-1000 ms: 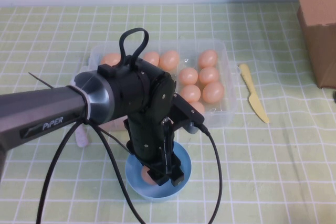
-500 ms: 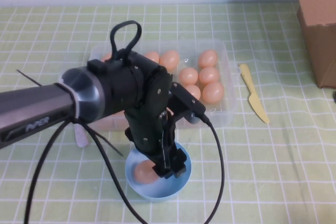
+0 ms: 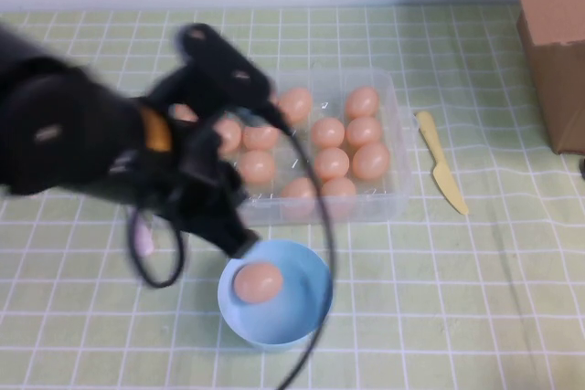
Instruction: Take an egg out of the egg box
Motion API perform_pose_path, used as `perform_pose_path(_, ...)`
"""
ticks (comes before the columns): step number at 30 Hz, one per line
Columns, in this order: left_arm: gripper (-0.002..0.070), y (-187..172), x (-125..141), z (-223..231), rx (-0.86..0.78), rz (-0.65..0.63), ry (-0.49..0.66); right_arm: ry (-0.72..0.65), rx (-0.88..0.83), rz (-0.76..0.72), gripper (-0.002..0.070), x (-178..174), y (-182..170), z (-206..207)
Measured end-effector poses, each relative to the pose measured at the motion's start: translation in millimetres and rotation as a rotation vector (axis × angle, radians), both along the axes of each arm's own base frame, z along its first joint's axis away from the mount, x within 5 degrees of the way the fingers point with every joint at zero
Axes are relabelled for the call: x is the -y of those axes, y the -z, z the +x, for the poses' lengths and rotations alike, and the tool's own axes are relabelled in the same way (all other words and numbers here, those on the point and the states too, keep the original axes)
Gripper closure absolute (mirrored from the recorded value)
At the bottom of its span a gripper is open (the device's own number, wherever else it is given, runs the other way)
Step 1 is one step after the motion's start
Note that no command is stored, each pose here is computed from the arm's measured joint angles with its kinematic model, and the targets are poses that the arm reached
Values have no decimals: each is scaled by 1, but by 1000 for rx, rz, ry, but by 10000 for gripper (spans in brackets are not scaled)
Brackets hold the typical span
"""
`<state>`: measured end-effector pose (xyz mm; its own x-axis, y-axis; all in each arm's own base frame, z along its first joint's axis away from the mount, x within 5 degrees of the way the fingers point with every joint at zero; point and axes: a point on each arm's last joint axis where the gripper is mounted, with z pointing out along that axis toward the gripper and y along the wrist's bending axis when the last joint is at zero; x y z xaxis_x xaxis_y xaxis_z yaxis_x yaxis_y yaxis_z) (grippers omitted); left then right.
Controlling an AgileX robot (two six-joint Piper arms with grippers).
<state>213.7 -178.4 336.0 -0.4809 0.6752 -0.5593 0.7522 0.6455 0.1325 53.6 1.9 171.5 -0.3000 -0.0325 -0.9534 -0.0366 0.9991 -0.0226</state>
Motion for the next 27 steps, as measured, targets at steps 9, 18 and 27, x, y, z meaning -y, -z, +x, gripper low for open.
perform_pose_path(9,668,-7,-67,-48,260,-215,-110,0,0,0,694,0,0,0)
perform_pose_path(18,671,1,-95,-92,393,-387,-127,0,0,0,694,0,0,0)
perform_pose_path(27,672,8,-96,-92,418,-386,-124,0,0,0,694,0,0,0)
